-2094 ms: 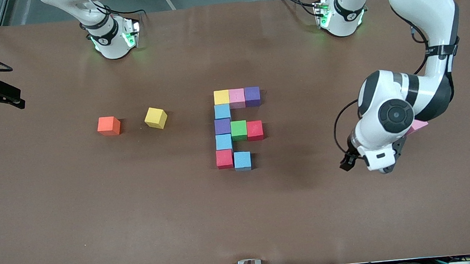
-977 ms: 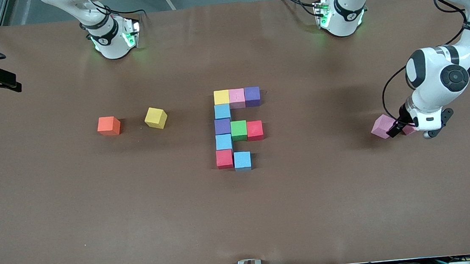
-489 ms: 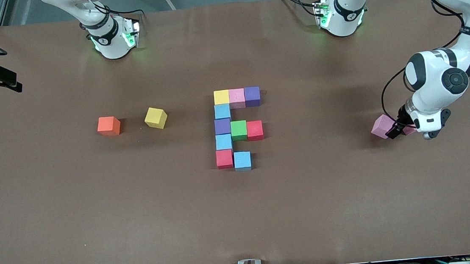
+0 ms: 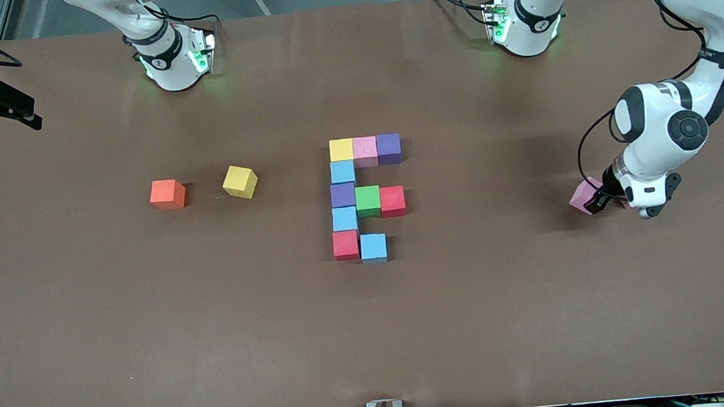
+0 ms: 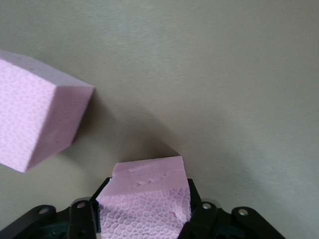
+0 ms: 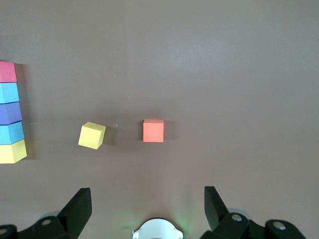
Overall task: Arrange 11 blocks into digit 3
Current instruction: 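Grasp a pink block with the left gripper, then carry the pink block to the cyan block with the left gripper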
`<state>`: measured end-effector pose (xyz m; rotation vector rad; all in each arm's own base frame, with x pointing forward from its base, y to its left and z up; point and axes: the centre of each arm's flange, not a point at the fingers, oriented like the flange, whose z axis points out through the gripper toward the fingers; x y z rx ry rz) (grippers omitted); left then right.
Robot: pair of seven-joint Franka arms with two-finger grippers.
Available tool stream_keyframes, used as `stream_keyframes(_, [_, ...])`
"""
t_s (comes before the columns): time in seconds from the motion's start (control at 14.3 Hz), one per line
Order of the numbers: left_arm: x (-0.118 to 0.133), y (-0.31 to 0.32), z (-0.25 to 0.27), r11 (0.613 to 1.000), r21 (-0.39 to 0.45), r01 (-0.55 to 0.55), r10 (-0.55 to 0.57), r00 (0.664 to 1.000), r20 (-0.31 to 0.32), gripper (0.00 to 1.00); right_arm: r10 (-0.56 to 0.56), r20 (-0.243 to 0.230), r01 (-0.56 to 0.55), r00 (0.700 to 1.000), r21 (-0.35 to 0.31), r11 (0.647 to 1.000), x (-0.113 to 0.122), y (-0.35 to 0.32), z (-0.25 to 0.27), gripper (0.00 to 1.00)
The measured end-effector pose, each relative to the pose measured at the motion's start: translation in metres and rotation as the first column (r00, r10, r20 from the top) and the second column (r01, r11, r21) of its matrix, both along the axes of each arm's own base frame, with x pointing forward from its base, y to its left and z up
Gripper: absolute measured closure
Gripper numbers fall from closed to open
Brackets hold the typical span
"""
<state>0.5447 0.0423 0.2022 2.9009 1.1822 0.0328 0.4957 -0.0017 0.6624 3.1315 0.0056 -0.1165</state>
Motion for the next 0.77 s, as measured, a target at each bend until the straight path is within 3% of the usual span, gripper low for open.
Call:
stream_keyframes(0.49, [0.065, -0.115, 0.055, 0.991, -0.053, -0.123, 0.126, 0.99, 0.058, 0.45, 0.006, 0.046, -0.006, 0.999, 0.0, 1.0, 0.005, 0.002, 0.003, 0.0])
stream_keyframes(0.77, [0.097, -0.225, 0.052, 0.958, -0.101, -0.268, 0.272, 0.962, 0.028, 0.45, 0.009, 0.047, -0.009, 0.999, 0.0, 1.0, 0.005, 0.004, 0.003, 0.0])
